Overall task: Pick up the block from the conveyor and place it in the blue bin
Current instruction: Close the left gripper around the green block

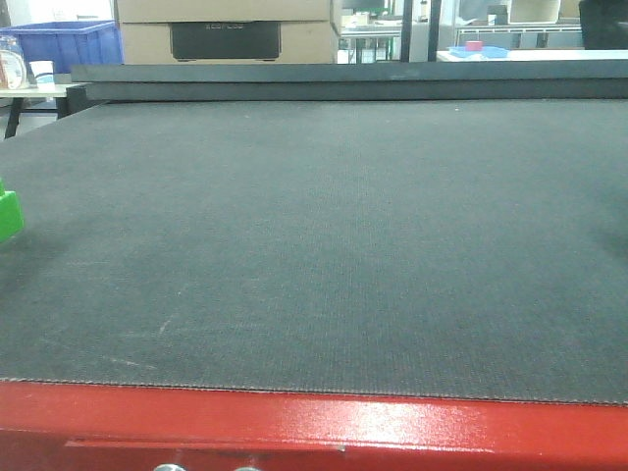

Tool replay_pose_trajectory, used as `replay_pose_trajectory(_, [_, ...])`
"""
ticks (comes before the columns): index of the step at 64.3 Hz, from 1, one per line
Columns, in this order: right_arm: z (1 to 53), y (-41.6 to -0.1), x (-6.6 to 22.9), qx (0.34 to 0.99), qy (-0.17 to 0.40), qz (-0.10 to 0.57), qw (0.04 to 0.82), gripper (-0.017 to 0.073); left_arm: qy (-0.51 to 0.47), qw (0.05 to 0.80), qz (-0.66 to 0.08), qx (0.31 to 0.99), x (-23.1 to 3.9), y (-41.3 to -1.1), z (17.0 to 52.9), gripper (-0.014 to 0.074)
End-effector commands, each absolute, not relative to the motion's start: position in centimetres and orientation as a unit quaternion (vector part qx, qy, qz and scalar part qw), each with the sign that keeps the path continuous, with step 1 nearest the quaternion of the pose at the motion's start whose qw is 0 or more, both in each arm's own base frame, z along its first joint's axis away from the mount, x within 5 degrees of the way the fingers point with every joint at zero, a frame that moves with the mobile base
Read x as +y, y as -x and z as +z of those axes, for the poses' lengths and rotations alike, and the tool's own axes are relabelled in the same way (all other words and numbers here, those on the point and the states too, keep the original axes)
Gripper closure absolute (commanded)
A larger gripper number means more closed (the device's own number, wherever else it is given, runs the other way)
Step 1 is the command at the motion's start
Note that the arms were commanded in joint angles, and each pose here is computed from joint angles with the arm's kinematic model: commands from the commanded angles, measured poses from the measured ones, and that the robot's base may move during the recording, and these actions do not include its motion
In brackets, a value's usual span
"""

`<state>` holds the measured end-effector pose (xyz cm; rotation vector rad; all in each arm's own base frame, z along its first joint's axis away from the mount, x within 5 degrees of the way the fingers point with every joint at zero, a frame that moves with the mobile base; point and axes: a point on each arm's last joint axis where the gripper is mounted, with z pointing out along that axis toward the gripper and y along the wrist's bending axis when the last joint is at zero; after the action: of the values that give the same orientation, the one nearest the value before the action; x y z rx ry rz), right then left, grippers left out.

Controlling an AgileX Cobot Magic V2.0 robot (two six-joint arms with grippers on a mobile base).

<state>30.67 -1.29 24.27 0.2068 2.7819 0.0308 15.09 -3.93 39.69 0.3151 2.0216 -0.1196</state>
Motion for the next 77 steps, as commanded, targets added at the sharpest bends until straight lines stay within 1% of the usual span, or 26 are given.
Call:
replay_pose_trajectory(1, [23.3,-31.5,-1.3,0.982,-0.074,0.015,0.176,-0.001,-0.131,0.524,-0.054,0.84,-4.0,-15.0,40.1,-0.0007])
replay_pose_trajectory(11, [21.8,-32.3,-1.2,0.983,-0.081,0.023,0.166,-0.0005,-0.131,0.524,-0.055,0.84,-4.0,-15.0,40.1,-0.0007])
replay_pose_trajectory(14, [21.4,-32.4,-1.2,0.983,-0.082,0.024,0.161,0.0018,-0.131,0.524,-0.055,0.84,-4.0,-15.0,40.1,-0.0007])
replay_pose_trajectory(17, [21.3,-32.5,-1.2,0.984,-0.082,0.024,0.159,0.0068,-0.131,0.524,-0.055,0.84,-4.0,-15.0,40.1,-0.0007])
replay_pose_trajectory(21, [21.2,-32.4,-1.2,0.985,-0.082,0.024,0.153,0.0162,-0.131,0.524,-0.055,0.84,-4.0,-15.0,40.1,-0.0007])
replay_pose_trajectory(25, [21.2,-32.3,-1.2,0.986,-0.082,0.024,0.145,0.0302,-0.13,0.524,-0.056,0.84,-4.0,-15.0,40.1,-0.0007])
replay_pose_trajectory(26, [21.1,-32.2,-1.2,0.986,-0.081,0.024,0.142,0.0352,-0.13,0.524,-0.056,0.84,-4.0,-15.0,40.1,-0.0007])
replay_pose_trajectory(33, [21.2,-31.7,-1.2,0.99,-0.073,0.022,0.122,0.0585,-0.131,0.522,-0.055,0.841,-4.0,-14.9,40.3,-0.0007])
replay_pose_trajectory(39, [22.2,-31.3,-1.1,0.99,-0.062,0.021,0.129,0.0717,-0.116,0.514,-0.057,0.848,-3.9,-15.2,40.7,-0.0004])
replay_pose_trajectory(40, [22.4,-31.2,-1.1,0.989,-0.062,0.021,0.133,0.0727,-0.112,0.512,-0.057,0.85,-3.8,-15.3,40.8,-0.0003])
replay_pose_trajectory(46, [24.2,-30.5,-0.9,0.985,-0.061,0.029,0.16,0.072,-0.093,0.493,-0.049,0.864,-3.4,-16.2,41.2,0.0006])
replay_pose_trajectory(50, [25.7,-29.9,-0.4,0.981,-0.051,0.034,0.185,0.072,-0.08,0.477,-0.04,0.874,-3.1,-17.0,41.5,0.0006])
replay_pose_trajectory(55, [27.8,-28.9,0.6,0.974,-0.028,0.037,0.22,0.072,-0.058,0.453,-0.026,0.889,-2.4,-18.5,41.5,0.0006])
replay_pose_trajectory(65, [30.9,-26.7,3.7,0.96,0.031,0.054,0.273,0.072,-0.017,0.407,-0.004,0.913,-0.7,-22.4,41.0,0.0006])
replay_pose_trajectory(73, [32.0,-24.9,5.8,0.951,0.073,0.07,0.292,0.072,-0.044,0.371,0.019,0.927,-0.1,-25.6,40.1,0.0006])
replay_pose_trajectory(77, [32.3,-24.2,6.7,0.947,0.092,0.077,0.297,0.072,-0.058,0.343,0.024,0.937,0.0,-27.6,39.0,0.0006])
